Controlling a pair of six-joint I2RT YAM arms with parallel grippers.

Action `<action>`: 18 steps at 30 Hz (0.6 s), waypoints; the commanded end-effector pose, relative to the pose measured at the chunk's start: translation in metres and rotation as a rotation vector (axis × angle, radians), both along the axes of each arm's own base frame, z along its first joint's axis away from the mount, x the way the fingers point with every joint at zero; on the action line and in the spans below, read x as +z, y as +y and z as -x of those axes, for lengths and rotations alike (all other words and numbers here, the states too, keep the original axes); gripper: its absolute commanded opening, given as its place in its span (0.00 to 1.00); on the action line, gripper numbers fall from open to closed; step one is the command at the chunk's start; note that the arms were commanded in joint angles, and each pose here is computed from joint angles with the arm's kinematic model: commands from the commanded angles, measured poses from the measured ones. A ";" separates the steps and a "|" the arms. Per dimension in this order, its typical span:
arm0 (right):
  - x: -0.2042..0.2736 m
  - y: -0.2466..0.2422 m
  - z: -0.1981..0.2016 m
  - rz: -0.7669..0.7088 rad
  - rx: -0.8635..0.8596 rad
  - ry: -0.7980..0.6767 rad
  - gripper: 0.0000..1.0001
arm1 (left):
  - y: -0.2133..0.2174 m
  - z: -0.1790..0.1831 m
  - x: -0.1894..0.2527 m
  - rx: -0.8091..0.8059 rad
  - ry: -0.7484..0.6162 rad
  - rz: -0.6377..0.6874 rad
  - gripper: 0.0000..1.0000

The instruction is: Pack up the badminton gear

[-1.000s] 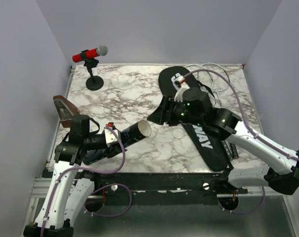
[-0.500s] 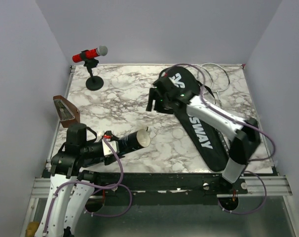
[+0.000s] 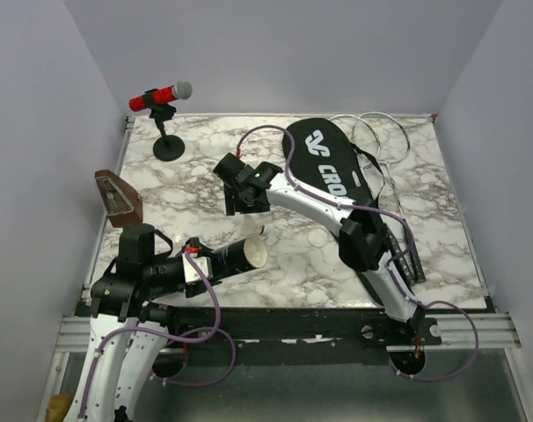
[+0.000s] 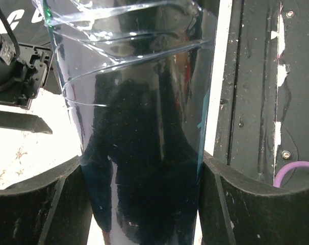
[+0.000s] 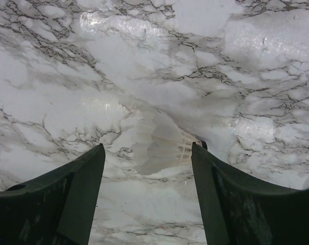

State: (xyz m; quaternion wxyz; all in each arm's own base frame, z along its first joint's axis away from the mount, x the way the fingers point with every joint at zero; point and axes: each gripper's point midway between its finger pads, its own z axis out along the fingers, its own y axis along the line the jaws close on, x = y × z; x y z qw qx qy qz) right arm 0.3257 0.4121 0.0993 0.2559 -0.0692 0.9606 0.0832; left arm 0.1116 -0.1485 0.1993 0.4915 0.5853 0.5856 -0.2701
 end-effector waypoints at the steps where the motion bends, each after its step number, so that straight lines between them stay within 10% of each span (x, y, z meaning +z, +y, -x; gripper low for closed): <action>1: -0.025 -0.015 -0.001 0.148 -0.015 -0.005 0.75 | -0.001 0.001 -0.002 -0.022 -0.033 0.002 0.30; 18: -0.034 -0.027 0.009 0.228 0.003 -0.027 0.58 | -0.002 -0.001 0.003 -0.025 -0.039 0.012 0.31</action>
